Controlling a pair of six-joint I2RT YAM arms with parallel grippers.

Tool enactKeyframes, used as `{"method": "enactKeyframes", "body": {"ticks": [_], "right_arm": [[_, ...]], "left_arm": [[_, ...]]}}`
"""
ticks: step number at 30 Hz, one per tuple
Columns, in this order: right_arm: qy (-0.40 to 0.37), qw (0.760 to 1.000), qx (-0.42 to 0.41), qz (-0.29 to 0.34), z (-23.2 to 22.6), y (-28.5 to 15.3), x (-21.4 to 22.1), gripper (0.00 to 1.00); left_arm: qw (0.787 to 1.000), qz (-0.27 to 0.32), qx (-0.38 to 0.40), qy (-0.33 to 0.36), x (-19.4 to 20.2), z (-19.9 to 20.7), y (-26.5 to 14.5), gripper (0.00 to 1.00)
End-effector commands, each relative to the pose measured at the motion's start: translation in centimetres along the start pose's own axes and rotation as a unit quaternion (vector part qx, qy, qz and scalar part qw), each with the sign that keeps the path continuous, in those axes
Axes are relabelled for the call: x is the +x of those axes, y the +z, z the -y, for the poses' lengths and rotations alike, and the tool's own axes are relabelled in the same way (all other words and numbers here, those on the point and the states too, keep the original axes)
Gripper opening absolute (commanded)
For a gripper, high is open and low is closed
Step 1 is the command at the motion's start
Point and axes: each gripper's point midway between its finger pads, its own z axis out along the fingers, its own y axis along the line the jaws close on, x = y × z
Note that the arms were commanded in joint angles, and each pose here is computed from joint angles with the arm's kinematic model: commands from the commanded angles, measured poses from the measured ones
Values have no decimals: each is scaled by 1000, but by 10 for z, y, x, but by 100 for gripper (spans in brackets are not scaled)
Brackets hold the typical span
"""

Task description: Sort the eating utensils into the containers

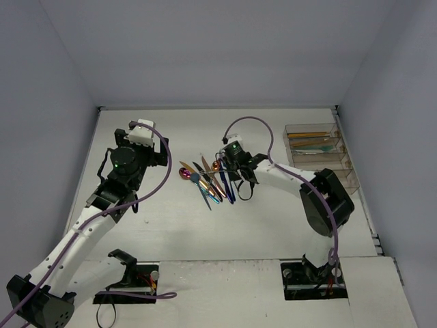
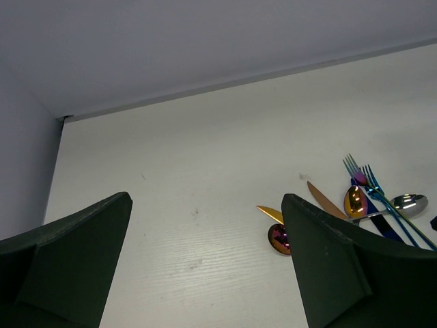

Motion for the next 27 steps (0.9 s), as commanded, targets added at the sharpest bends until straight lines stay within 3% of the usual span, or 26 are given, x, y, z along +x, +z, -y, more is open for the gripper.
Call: {"method": "enactKeyframes", "body": {"ticks": [1,7,9,13,27], "right_arm": [[11,997,35,71,24,-37,-39,0],[14,999,19,41,30,-29,-17,0],[1,1000,-7,27,18,-23,-12,10],[-15,999,-32,13,3,-11,-13,19],[-67,996,-47,33,-19,28,-59,21]], "left_arm": [[998,53,5,-22,-38,1,-2,90],[998,51,6,-22,-37,2,-1,90],[998,52,7,-21,-38,3,-1,90],[998,51,8,-21,-38,3,-2,90],[998,54,4,-22,-40,1,-4,90]]}}
